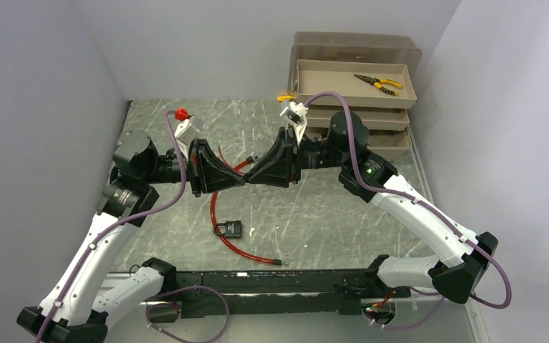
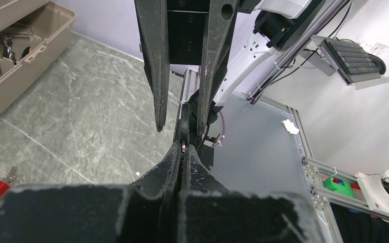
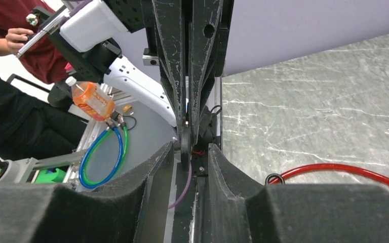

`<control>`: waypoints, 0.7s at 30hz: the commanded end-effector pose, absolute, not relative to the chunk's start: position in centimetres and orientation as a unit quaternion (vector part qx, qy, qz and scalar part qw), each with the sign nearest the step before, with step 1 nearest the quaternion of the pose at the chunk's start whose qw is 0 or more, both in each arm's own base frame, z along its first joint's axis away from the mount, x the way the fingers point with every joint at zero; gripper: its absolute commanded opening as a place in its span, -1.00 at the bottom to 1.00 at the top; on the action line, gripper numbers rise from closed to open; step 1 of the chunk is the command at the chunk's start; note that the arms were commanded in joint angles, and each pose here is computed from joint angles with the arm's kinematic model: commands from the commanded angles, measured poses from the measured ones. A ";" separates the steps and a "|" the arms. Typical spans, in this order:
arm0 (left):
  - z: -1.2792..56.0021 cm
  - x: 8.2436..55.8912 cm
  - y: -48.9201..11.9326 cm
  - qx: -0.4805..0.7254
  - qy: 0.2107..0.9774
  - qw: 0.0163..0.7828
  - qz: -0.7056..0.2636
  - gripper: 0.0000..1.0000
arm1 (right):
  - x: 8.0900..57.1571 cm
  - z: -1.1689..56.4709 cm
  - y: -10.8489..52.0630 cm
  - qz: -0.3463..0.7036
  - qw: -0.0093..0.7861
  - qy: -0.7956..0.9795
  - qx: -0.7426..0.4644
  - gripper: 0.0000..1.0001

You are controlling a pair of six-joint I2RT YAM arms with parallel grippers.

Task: Unlock with the key
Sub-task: Adjust the key.

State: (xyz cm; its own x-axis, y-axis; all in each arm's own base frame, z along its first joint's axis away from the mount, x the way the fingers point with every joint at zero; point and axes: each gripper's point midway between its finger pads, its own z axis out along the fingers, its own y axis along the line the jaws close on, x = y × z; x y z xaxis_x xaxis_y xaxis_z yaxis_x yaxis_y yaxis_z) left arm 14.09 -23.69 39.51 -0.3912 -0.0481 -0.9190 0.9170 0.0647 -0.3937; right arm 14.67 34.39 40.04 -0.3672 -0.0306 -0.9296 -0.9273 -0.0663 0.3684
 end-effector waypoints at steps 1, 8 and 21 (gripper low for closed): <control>40.3 13.5 -23.4 0.372 0.582 0.430 -0.581 -1.00 | 14.2 42.4 34.6 0.612 0.402 0.532 -0.424 -0.33; 40.3 13.6 -23.3 0.369 0.584 0.432 -0.580 -1.00 | 14.3 42.1 35.5 0.621 0.396 0.532 -0.418 -1.00; 41.0 13.9 -22.8 0.372 0.582 0.452 -0.564 -1.00 | 13.8 40.5 34.2 0.589 0.421 0.533 -0.438 -1.00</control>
State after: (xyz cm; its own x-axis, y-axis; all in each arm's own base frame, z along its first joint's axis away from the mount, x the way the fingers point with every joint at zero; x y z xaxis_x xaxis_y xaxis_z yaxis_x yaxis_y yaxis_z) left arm 14.02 -23.24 38.78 -0.4143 -0.0409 -0.9092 0.9060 0.0762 -0.4163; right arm 14.42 35.06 40.30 -0.3446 0.0118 -0.9387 -0.9352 -0.0911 0.3422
